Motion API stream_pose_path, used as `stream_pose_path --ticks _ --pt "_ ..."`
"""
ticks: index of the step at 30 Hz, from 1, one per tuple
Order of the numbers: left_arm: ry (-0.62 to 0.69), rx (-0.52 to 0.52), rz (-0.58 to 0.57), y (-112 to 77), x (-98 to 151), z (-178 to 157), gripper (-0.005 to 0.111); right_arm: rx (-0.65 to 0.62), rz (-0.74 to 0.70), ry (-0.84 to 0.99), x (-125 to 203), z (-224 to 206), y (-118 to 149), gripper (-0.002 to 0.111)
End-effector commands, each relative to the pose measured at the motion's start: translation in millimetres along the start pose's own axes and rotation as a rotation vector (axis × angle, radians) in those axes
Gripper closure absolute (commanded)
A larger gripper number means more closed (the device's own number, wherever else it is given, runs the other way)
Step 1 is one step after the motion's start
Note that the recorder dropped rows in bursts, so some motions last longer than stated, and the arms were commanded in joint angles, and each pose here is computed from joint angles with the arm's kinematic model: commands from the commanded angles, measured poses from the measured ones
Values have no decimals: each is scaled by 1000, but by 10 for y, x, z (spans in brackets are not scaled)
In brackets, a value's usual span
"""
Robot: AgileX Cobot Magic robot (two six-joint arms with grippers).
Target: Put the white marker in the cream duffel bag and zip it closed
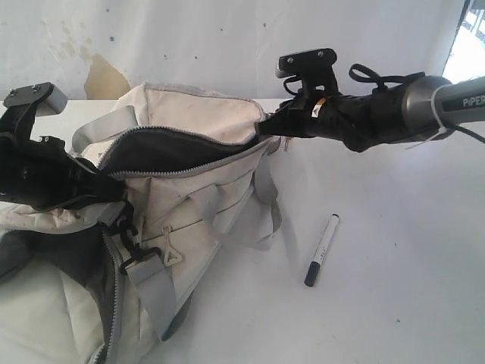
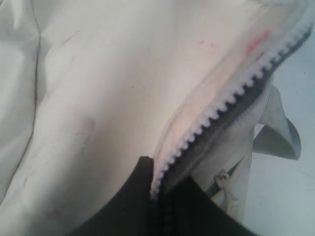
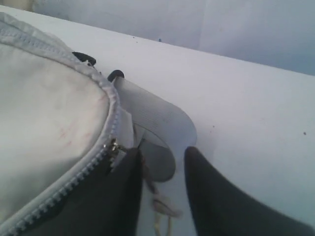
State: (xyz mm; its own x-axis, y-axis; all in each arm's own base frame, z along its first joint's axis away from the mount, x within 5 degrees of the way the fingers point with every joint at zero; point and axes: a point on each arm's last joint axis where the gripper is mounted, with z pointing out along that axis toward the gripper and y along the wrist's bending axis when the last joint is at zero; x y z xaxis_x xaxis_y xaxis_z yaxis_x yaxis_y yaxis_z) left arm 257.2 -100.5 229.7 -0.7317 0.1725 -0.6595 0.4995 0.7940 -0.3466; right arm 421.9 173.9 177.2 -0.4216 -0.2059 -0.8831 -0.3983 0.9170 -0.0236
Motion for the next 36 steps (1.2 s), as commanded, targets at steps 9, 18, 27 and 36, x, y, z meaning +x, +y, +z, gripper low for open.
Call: stream_pose_path --ticks 9,18,27,36 --pt "-88 -60 -65 58 -90 -28 59 38 209 385 -232 -732 -51 51" --pt "-57 25 -37 -21 -64 -25 30 17 99 757 -77 -1110 -36 61" --pt "73 119 189 -142 -136 -117 25 24 92 799 -49 -1137 -42 66" --pt "141 162 585 -375 -82 -36 25 25 94 803 -47 -1140 -42 66"
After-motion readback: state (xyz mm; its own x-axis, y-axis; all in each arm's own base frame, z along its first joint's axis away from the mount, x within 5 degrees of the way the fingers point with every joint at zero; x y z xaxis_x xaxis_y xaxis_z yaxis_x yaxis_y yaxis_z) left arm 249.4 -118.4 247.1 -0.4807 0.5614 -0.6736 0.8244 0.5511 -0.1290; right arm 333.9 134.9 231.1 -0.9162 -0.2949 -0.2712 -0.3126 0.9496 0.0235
